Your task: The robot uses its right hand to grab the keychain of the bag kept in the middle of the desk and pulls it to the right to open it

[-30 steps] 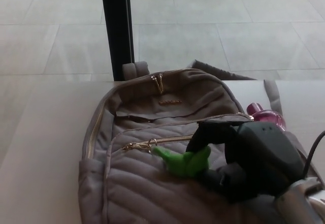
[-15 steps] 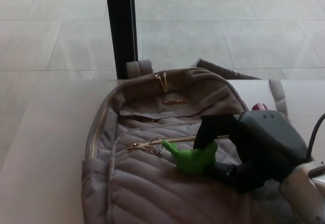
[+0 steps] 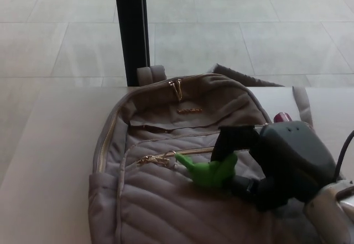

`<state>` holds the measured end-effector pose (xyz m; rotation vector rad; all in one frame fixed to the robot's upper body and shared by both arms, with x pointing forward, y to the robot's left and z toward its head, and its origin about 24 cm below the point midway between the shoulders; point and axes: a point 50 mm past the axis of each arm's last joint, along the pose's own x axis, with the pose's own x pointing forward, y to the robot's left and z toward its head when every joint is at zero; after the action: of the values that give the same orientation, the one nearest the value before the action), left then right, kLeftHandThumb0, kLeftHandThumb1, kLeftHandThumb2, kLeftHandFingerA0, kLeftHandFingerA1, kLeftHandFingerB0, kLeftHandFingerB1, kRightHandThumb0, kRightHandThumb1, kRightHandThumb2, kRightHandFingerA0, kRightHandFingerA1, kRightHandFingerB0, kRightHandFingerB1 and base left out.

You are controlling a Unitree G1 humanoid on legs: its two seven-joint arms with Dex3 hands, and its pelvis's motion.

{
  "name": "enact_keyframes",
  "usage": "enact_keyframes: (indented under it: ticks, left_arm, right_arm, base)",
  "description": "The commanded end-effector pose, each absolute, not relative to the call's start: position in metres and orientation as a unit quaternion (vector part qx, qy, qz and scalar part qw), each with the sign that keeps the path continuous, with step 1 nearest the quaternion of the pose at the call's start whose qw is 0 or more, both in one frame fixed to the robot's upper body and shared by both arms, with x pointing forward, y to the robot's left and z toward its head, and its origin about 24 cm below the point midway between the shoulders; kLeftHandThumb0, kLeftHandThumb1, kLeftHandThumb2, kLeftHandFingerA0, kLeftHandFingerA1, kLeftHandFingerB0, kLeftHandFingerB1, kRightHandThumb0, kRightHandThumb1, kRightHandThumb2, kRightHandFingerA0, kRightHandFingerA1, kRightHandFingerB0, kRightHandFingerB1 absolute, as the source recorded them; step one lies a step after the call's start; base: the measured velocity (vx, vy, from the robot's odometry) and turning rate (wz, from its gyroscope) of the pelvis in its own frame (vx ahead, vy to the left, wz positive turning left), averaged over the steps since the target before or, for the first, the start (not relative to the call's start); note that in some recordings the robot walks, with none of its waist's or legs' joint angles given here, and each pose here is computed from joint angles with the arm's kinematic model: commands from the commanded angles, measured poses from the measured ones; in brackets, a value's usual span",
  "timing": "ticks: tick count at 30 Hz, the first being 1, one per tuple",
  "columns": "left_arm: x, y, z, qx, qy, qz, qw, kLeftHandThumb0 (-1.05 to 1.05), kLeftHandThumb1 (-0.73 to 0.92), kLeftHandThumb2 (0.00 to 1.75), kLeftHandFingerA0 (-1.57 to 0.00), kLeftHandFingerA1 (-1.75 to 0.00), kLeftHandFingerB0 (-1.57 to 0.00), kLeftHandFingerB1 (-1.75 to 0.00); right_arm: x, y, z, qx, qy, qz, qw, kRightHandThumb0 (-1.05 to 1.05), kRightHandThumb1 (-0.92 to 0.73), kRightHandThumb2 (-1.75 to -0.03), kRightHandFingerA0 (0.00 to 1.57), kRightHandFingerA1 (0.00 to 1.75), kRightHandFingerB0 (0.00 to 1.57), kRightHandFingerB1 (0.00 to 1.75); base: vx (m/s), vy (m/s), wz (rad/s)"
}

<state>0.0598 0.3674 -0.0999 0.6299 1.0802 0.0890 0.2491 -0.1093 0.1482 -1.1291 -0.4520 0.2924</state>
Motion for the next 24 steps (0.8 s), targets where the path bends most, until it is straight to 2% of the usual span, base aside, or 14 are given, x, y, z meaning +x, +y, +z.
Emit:
enact_keyframes:
  ticks: [1,3,4,6,8,11,14,17,18,20,21,24]
  left_arm:
    - [0.059,0.372,-0.096,0.316,0.5,0.035,0.805,-0.76,0.84,0.65,-0.76,-0.66,-0.68,-0.46]
    - [0.058,0.372,-0.096,0.32,0.501,0.032,0.803,-0.79,0.85,0.66,-0.71,-0.6,-0.67,-0.46]
    - [0.057,0.373,-0.096,0.31,0.503,0.039,0.806,-0.79,0.85,0.65,-0.71,-0.58,-0.66,-0.46]
    - [0.057,0.373,-0.095,0.308,0.5,0.039,0.809,-0.8,0.85,0.65,-0.71,-0.62,-0.66,-0.46]
    - [0.057,0.374,-0.095,0.317,0.5,0.032,0.805,-0.79,0.87,0.66,-0.68,-0.59,-0.64,-0.45]
    - [0.057,0.375,-0.093,0.318,0.5,0.035,0.805,-0.78,0.86,0.66,-0.71,-0.62,-0.65,-0.46]
    - [0.057,0.375,-0.093,0.318,0.502,0.033,0.804,-0.78,0.86,0.66,-0.7,-0.62,-0.66,-0.46]
    - [0.056,0.375,-0.095,0.322,0.508,0.036,0.798,-0.77,0.86,0.66,-0.7,-0.57,-0.64,-0.44]
    - [0.056,0.375,-0.096,0.316,0.51,0.041,0.799,-0.77,0.85,0.66,-0.71,-0.57,-0.64,-0.45]
    - [0.056,0.375,-0.095,0.317,0.507,0.042,0.8,-0.75,0.85,0.66,-0.72,-0.58,-0.65,-0.45]
    - [0.055,0.375,-0.095,0.319,0.51,0.041,0.798,-0.77,0.86,0.66,-0.74,-0.6,-0.68,-0.45]
    - [0.055,0.375,-0.094,0.322,0.504,0.039,0.801,-0.79,0.86,0.66,-0.74,-0.62,-0.67,-0.45]
  right_arm:
    - [0.249,-0.113,0.148,-0.514,-0.233,0.103,0.819,-0.29,-0.49,-1.28,1.0,1.75,0.73,1.75]
    - [0.253,-0.116,0.157,-0.487,-0.235,0.081,0.837,-0.23,-0.5,-1.29,0.98,1.75,0.69,1.75]
    - [0.256,-0.119,0.166,-0.484,-0.236,0.07,0.84,-0.25,-0.51,-1.25,0.95,1.75,0.73,1.68]
    - [0.261,-0.125,0.176,-0.479,-0.235,0.058,0.844,-0.22,-0.48,-1.29,0.96,1.75,0.68,1.75]
    - [0.265,-0.13,0.183,-0.475,-0.236,0.05,0.846,-0.2,-0.43,-1.35,0.95,1.75,0.69,1.75]
    - [0.271,-0.137,0.197,-0.471,-0.238,0.042,0.849,-0.21,-0.42,-1.35,0.95,1.75,0.69,1.73]
    - [0.277,-0.148,0.209,-0.471,-0.246,0.025,0.847,-0.22,-0.44,-1.27,0.97,1.75,0.82,1.58]
    - [0.28,-0.159,0.216,-0.487,-0.248,0.017,0.837,-0.19,-0.45,-1.26,0.97,1.75,0.81,1.57]
    - [0.28,-0.162,0.216,-0.493,-0.248,0.015,0.834,-0.28,-0.45,-1.19,1.24,1.44,1.01,1.3]
    - [0.28,-0.166,0.216,-0.496,-0.249,0.016,0.832,-0.28,-0.45,-1.19,1.25,1.44,1.02,1.29]
    - [0.281,-0.169,0.216,-0.501,-0.244,0.017,0.83,-0.22,-0.37,-1.33,1.0,1.75,0.85,1.54]
    - [0.28,-0.177,0.213,-0.515,-0.235,0.023,0.824,-0.21,-0.38,-1.32,0.98,1.75,0.85,1.55]
  base:
    - [0.0,0.0,0.0]
    - [0.0,0.0,0.0]
    - [0.0,0.0,0.0]
    - [0.0,0.0,0.0]
    - [0.0,0.0,0.0]
    - [0.0,0.0,0.0]
    - [0.0,0.0,0.0]
    - [0.0,0.0,0.0]
    - [0.0,0.0,0.0]
    - [0.0,0.0,0.0]
    - [0.0,0.0,0.0]
    - [0.0,0.0,0.0]
